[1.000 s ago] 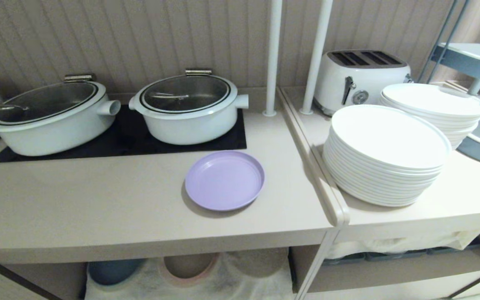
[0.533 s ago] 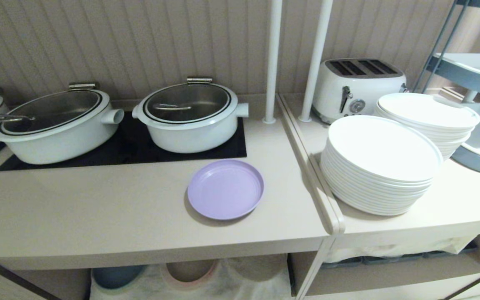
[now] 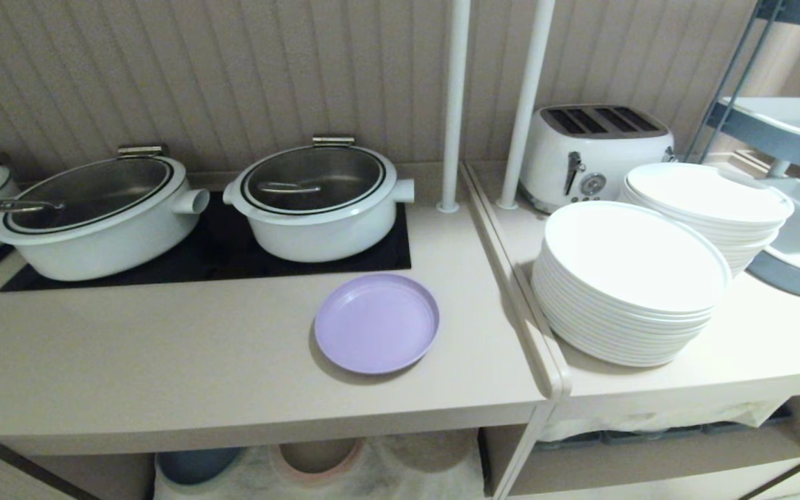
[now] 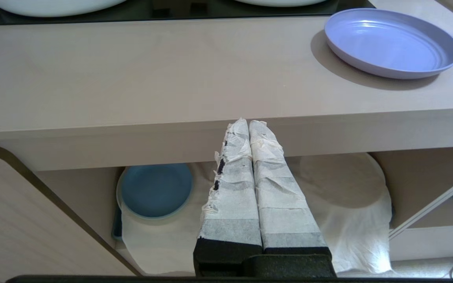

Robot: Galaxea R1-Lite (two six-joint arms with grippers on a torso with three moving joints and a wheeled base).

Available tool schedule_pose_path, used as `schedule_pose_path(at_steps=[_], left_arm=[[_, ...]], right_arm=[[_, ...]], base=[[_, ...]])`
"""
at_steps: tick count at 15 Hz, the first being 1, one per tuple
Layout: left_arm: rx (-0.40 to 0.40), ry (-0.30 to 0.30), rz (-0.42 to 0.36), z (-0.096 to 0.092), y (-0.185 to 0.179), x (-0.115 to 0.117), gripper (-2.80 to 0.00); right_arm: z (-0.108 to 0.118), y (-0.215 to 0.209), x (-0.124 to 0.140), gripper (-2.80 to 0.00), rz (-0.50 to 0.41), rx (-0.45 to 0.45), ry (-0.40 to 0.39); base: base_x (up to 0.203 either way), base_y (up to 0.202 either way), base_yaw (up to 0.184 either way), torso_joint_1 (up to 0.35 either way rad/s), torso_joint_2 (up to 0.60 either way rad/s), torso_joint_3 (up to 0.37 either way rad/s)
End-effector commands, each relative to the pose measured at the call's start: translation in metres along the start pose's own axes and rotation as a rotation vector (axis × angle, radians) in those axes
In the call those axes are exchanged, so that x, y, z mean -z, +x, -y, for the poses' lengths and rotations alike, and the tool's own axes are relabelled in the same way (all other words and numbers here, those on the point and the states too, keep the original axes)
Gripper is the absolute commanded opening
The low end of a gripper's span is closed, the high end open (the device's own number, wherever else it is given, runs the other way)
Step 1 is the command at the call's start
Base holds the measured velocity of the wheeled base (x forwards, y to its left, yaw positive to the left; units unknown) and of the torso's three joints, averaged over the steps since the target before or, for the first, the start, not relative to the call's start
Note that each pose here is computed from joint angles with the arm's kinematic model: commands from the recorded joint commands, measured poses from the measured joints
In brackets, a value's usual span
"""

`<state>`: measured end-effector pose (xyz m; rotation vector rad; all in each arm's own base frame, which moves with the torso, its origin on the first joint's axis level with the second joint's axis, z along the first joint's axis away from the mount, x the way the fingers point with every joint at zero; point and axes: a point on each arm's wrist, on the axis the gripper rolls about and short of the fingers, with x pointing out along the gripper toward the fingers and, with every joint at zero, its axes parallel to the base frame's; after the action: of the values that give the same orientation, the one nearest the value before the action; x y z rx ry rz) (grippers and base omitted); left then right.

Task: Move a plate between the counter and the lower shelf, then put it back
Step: Pick up the plate

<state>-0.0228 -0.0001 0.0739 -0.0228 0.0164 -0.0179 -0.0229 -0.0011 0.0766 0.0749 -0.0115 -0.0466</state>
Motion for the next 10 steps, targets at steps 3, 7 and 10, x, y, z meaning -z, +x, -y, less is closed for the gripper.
schedule_pose_path(at_steps=[3,7,10], left_arm=[[0.000,0.000,0.001,0.0000,0.0000,0.0000,-2.80],[0.002,0.000,0.001,0.0000,0.0000,0.0000,-2.80],[0.003,0.014,-0.001,0.0001,0.0000,0.0001,-2.80]], right_arm=[[0.0001,0.0001,0.0002,-2.80,-0.001,0.001,0.002],[0.0000,0.0001,0.0002,-2.80,0.000,0.002,0.002],[0.0001,0.0000,-0.0001,-2.80,0.001,0.000,0.002]], base=[[0.000,0.000,0.000,0.000,0.00,0.000],[0.000,0.000,0.000,0.000,0.00,0.000],[0.000,0.000,0.000,0.000,0.00,0.000]])
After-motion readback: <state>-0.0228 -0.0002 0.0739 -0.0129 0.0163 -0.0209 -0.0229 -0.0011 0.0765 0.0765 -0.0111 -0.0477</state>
